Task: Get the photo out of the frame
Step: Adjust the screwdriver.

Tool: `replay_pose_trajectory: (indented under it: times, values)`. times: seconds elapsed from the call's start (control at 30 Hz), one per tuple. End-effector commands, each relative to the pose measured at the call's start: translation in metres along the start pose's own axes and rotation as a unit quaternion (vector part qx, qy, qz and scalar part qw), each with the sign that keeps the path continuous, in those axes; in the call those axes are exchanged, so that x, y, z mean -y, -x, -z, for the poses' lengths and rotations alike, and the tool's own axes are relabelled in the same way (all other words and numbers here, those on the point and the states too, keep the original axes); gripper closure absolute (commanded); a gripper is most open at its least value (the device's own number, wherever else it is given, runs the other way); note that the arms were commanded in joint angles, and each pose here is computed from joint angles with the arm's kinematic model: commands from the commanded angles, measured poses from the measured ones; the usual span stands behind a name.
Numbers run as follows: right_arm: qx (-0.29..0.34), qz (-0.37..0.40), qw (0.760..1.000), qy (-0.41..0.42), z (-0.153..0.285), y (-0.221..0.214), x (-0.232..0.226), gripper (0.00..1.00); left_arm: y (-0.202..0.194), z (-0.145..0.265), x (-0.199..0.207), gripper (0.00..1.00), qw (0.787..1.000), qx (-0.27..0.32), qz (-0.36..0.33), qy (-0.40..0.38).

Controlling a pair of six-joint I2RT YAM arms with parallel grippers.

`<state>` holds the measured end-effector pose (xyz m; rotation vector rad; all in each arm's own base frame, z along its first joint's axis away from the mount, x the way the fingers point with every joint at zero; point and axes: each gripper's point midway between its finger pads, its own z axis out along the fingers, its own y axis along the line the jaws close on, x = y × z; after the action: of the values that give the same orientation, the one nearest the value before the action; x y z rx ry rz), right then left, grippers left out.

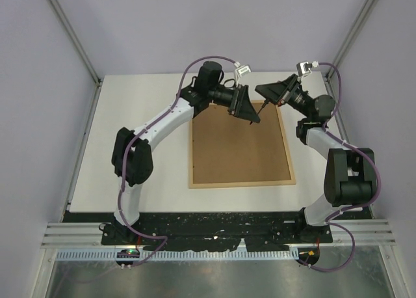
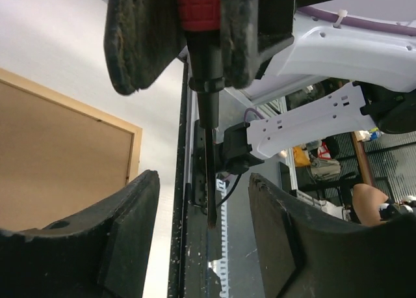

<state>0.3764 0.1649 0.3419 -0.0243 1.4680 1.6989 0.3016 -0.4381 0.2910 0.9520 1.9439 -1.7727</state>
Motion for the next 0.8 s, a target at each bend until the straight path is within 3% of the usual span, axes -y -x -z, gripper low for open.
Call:
replay_pose_trajectory:
  times: [0.0, 0.17, 0.3, 0.37, 0.43, 0.6, 0.63, 0.77]
  values:
    - [0.000, 0.028, 0.999, 0.026, -0.002, 0.001, -0.014, 0.92, 0.014, -0.003, 0.019, 0.44, 0.999, 0.013, -0.010, -0.044]
    - [-0.002, 0.033, 0.999, 0.029, -0.002, 0.000, -0.015, 0.92, 0.017, -0.006, 0.024, 0.68, 0.998, 0.016, -0.002, -0.065]
    - [-0.014, 0.037, 0.999, 0.029, -0.002, -0.002, -0.014, 0.92, 0.017, -0.007, 0.027, 1.00, 0.997, 0.016, 0.009, -0.073]
    - [-0.022, 0.040, 0.999, 0.024, -0.002, -0.004, -0.011, 0.91, 0.016, -0.006, 0.029, 1.00, 0.997, 0.014, 0.014, -0.074]
    - [-0.034, 0.047, 0.998, 0.017, -0.002, -0.005, -0.011, 0.81, 0.013, -0.004, 0.031, 1.00, 0.997, 0.012, 0.016, -0.074]
    - [-0.106, 0.086, 0.991, -0.007, 0.005, -0.007, -0.013, 0.45, 0.000, 0.009, 0.024, 1.00, 1.000, -0.009, 0.005, -0.015]
    - [-0.121, 0.107, 0.986, -0.028, 0.008, -0.008, -0.007, 0.27, -0.006, 0.013, 0.022, 1.00, 1.000, -0.017, 0.004, 0.006]
    - [-0.199, 0.154, 0.965, -0.076, 0.022, -0.017, -0.007, 0.21, -0.023, 0.033, 0.013, 1.00, 0.995, -0.052, -0.045, 0.068]
